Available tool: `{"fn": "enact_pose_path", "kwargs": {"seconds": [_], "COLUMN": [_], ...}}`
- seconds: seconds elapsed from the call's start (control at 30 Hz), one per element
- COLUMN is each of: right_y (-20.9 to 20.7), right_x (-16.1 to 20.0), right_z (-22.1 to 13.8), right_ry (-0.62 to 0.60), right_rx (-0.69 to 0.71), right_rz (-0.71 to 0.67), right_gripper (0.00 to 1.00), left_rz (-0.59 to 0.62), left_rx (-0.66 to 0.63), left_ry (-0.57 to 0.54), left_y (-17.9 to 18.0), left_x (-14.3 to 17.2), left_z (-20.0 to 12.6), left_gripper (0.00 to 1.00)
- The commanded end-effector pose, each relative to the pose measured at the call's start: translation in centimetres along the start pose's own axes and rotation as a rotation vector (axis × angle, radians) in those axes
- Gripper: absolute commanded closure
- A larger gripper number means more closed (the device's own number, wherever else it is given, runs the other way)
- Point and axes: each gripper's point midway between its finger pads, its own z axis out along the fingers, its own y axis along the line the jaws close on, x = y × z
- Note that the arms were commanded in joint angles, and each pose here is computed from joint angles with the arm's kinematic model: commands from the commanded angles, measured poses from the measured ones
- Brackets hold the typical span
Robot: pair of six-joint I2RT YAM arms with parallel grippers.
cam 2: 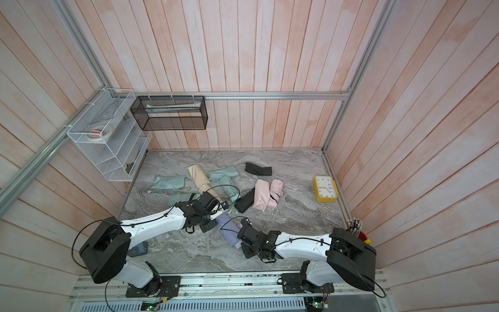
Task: Take umbrellas out of sleeves
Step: Take out the umbrella from the umbrella sleeve.
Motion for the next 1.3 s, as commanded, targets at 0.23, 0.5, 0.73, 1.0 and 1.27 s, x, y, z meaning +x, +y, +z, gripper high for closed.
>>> {"fn": "enact_pose_path", "kwargs": {"seconds": [0.23, 0.5, 0.73, 1.0, 1.27], "right_y": [-2.0, -2.8, -3.3, -4.2, -5.8], "right_x": [3.2, 3.9, 3.8, 3.6, 3.2], "right_z": [-0.7, -1.5, -2.4, -3.2, -4.0], "right_ry": [0.046, 0.033, 0.009, -0.036, -0.08], "right_rx": [0.003, 0.0, 0.004, 0.0, 0.02], "right_rz": [0.083, 0.129, 0.171, 0.235, 0.311], "right_gripper": [0.97, 1.0, 1.0, 1.0, 1.0], "left_rz": [-0.026, -0.028, -0.028, -0.031, -0.031], "left_rx": [-0.021, -0.02, -0.021, -0.02, -0.018], "left_ry": [-0.02, -0.019, -0.021, -0.023, -0.026], "left_y": [0.7, 0.7, 0.7, 0.7, 0.6], "left_x": [-0.5, -0.4, -0.5, -0.5, -0.5], "left_z": [-0.6, -0.6, -0.6, -0.7, -0.7], "left_gripper": [1.0, 1.0, 1.0, 1.0, 1.0]}}
